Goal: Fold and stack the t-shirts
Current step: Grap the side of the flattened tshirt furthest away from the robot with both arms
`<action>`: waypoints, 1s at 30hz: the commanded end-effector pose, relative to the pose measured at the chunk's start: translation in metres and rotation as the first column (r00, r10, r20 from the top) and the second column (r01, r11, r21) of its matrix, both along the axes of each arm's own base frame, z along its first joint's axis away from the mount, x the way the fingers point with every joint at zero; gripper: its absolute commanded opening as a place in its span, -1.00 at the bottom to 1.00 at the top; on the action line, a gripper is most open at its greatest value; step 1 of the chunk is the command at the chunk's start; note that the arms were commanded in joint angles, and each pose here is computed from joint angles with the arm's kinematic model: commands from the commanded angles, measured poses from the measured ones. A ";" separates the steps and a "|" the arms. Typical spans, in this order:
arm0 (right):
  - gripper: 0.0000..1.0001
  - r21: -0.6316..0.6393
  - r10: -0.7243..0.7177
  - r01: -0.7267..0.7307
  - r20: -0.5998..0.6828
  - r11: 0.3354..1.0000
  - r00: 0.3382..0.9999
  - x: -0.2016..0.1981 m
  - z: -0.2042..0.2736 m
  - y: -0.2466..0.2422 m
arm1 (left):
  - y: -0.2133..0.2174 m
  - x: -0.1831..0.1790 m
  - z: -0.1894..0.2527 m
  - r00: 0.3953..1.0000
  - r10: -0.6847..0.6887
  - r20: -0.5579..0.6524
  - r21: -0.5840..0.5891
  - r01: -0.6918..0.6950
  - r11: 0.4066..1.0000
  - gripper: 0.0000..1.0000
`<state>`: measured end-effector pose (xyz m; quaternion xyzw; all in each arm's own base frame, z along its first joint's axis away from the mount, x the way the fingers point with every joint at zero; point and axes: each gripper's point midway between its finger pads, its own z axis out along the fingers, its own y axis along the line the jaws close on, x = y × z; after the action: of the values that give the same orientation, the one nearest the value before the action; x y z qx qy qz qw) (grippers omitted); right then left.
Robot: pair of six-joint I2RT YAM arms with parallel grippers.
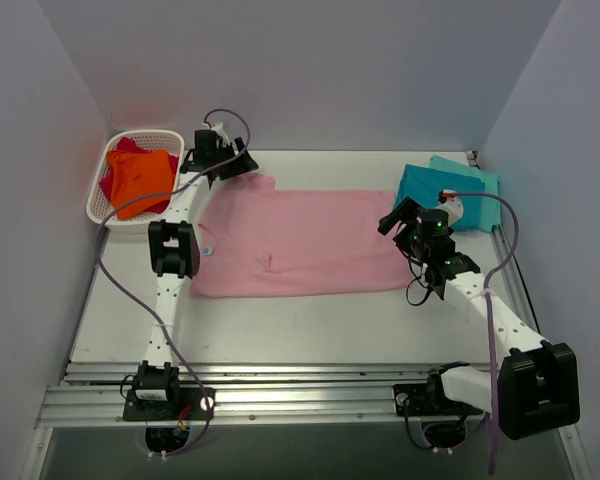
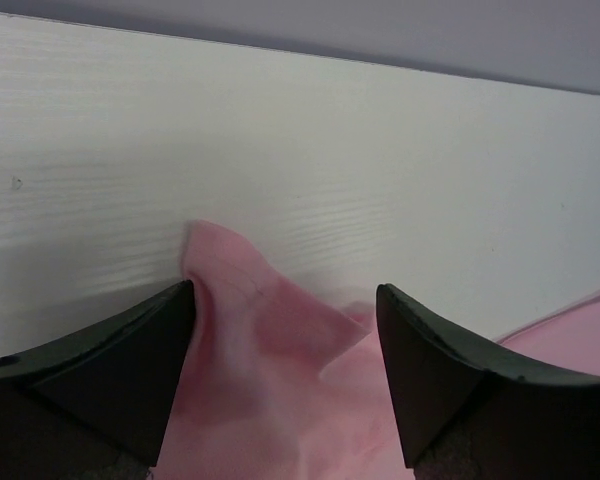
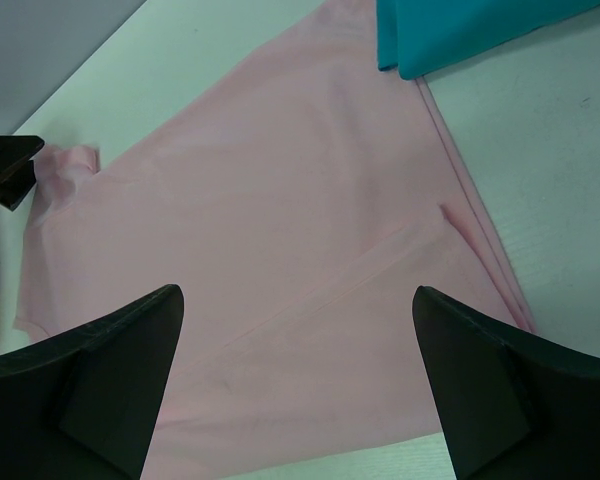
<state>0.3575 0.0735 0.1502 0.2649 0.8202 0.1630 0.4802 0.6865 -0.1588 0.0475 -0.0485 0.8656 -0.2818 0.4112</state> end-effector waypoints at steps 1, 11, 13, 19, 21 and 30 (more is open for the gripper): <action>0.89 0.009 -0.006 0.006 0.026 1.000 1.000 0.001 0.007 -0.003 | 0.026 -0.008 -0.022 0.993 0.074 -0.093 0.033 -0.071 0.997 0.55; 0.89 0.003 -0.014 0.014 -0.006 1.000 1.000 0.007 -0.012 -0.003 | 0.043 -0.004 -0.027 0.983 0.143 -0.114 0.031 -0.140 0.990 -0.88; 0.89 0.008 -0.011 0.011 -0.018 1.000 1.000 0.009 -0.018 -0.001 | 0.045 -0.003 -0.025 0.983 0.148 -0.107 0.029 -0.145 0.989 -0.95; 0.88 0.007 -0.010 0.010 -0.014 1.000 1.000 0.030 -0.020 0.005 | 0.051 -0.007 -0.001 0.986 0.154 -0.057 0.069 -0.150 0.986 -0.95; 0.88 -0.011 -0.026 0.025 -0.020 1.000 0.999 0.045 -0.020 0.005 | 0.058 -0.007 0.015 0.986 0.163 -0.031 0.088 -0.160 0.983 -0.95; 0.86 -0.061 -0.086 0.090 0.062 0.994 0.994 0.154 -0.005 0.012 | 0.070 -0.022 0.015 0.988 0.143 -0.065 0.142 -0.133 0.981 -0.95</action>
<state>0.4659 0.0840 0.1129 0.2790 0.8304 0.1241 0.4661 0.6701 -0.1051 0.0318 -0.0992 0.8912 -0.2135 0.3876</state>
